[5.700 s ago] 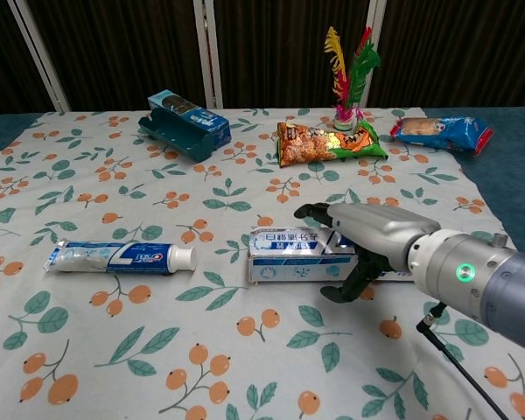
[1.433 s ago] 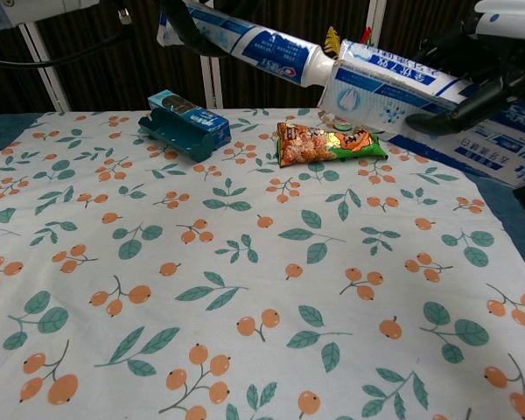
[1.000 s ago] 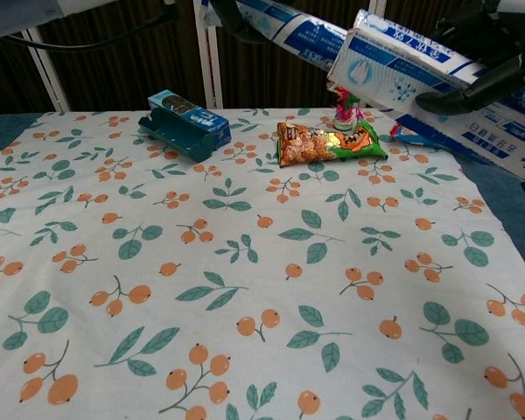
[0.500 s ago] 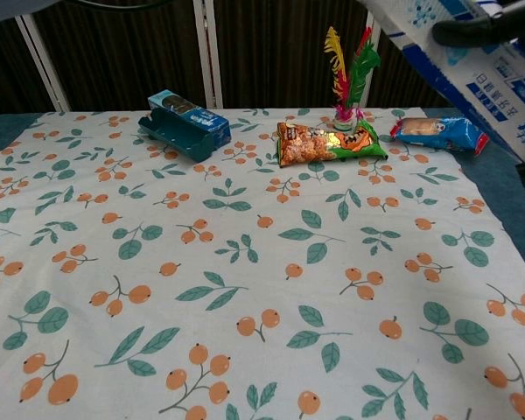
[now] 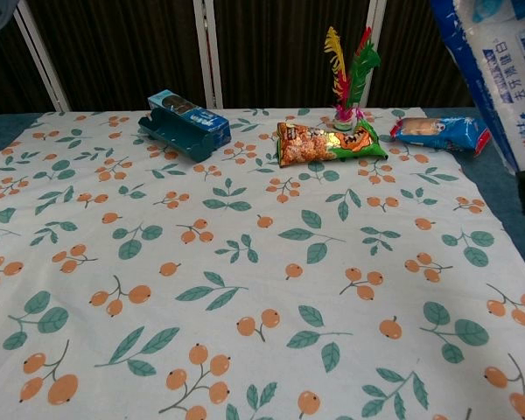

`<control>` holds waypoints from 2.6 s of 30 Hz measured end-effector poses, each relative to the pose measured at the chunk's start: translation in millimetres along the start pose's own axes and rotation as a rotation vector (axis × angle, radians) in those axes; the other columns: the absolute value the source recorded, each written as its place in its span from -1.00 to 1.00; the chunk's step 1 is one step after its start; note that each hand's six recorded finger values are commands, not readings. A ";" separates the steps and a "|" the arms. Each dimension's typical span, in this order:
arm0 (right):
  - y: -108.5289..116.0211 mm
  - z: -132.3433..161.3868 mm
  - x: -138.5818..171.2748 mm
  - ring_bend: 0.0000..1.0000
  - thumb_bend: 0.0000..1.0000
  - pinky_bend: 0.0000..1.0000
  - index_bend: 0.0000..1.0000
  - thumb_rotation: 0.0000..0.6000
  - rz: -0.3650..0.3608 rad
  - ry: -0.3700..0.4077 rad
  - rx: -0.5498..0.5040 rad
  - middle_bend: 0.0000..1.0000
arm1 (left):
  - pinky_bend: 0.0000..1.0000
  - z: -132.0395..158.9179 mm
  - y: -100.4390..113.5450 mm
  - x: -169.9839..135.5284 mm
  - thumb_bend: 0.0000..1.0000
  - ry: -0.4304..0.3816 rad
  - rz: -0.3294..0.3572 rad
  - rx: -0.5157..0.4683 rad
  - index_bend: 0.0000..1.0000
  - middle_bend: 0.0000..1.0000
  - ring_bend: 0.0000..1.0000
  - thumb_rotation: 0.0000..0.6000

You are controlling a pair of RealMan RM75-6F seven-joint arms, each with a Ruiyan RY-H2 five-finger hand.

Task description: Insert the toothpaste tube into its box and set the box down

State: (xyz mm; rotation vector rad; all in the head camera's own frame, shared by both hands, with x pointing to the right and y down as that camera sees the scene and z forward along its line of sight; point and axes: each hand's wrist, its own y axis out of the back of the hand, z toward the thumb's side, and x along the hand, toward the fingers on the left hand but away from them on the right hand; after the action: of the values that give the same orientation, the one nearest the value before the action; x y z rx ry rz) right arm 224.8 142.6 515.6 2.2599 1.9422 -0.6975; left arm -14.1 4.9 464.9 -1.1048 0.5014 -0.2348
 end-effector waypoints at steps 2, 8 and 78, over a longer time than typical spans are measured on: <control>-0.9 -2.7 2.8 -0.03 -0.17 -0.15 0.11 1.00 0.006 -0.001 -0.010 0.15 | -0.19 -2.2 3.3 3.6 -1.00 0.000 0.010 0.008 -0.29 -0.34 -0.45 1.00; -0.6 -10.6 5.8 -0.03 -0.17 -0.15 0.11 1.00 0.010 0.001 -0.042 0.15 | -0.19 -10.7 15.8 11.8 -1.00 0.022 0.048 0.008 -0.31 -0.35 -0.45 1.00; 1.8 -170.7 34.4 0.05 -0.11 -0.14 0.17 1.00 0.146 -0.229 0.687 0.29 | -0.19 17.8 2.1 -452.0 -1.00 0.700 -0.667 -0.501 -0.40 -0.38 -0.45 1.00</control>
State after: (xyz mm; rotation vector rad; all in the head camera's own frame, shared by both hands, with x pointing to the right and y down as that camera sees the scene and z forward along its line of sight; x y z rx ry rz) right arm 278.3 233.3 654.4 2.4623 1.5623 -1.7232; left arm -396.4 211.1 590.9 -1.6614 0.8231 -1.1545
